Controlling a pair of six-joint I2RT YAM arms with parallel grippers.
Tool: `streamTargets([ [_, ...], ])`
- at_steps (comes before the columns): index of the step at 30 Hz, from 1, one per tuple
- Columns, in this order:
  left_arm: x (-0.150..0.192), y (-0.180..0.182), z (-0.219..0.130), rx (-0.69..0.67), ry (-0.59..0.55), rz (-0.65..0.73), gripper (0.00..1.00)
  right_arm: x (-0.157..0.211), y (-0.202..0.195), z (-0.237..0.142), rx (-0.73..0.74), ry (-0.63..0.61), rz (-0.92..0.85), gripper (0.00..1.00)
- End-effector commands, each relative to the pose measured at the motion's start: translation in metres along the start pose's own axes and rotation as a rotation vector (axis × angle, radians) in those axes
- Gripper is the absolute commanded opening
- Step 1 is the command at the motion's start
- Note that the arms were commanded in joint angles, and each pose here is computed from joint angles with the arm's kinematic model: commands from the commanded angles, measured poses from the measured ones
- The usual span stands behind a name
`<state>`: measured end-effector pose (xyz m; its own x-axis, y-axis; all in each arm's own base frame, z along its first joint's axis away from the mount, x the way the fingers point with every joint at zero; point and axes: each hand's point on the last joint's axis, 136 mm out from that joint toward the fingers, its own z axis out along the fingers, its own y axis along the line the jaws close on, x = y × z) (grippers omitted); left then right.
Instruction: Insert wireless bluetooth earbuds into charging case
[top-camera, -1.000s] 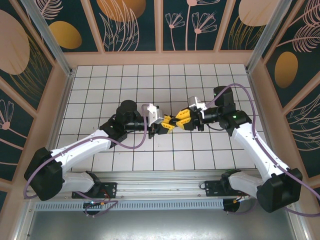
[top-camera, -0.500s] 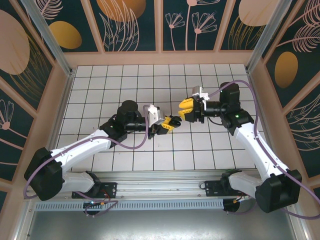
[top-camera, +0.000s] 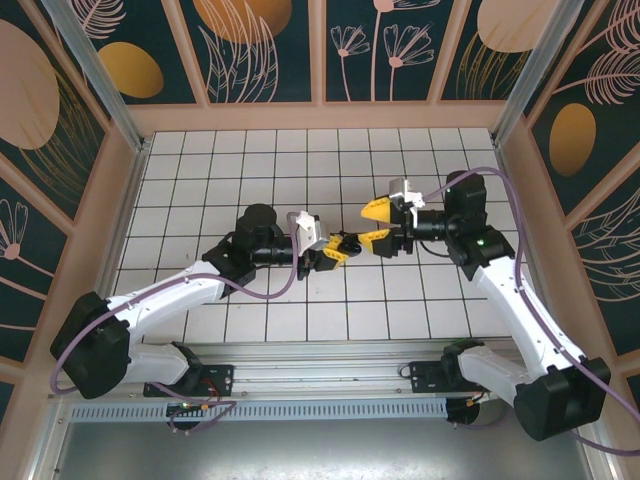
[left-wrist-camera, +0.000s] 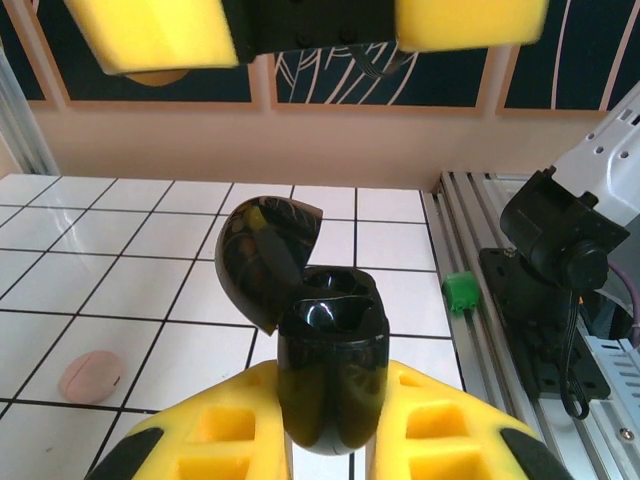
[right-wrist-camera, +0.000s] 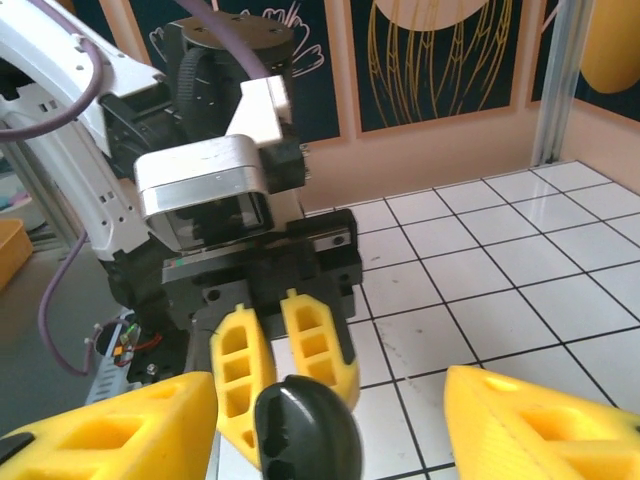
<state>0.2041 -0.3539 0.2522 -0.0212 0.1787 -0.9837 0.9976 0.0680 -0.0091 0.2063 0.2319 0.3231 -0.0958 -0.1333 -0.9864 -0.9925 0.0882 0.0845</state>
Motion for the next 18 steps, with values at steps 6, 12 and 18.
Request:
streamTargets([
  [6, -0.019, -0.006, 0.001, 0.042, -0.067, 0.029, 0.14, 0.012, 0.010, 0.005, -0.082, 0.012, 0.034, 0.63],
  [12, -0.025, -0.007, 0.000, 0.049, -0.082, 0.034, 0.14, 0.014, 0.010, 0.008, -0.116, 0.025, 0.049, 0.61],
  [18, -0.030, -0.009, -0.001, 0.059, -0.094, 0.043, 0.14, 0.013, 0.006, 0.010, -0.123, 0.015, 0.049, 0.59],
])
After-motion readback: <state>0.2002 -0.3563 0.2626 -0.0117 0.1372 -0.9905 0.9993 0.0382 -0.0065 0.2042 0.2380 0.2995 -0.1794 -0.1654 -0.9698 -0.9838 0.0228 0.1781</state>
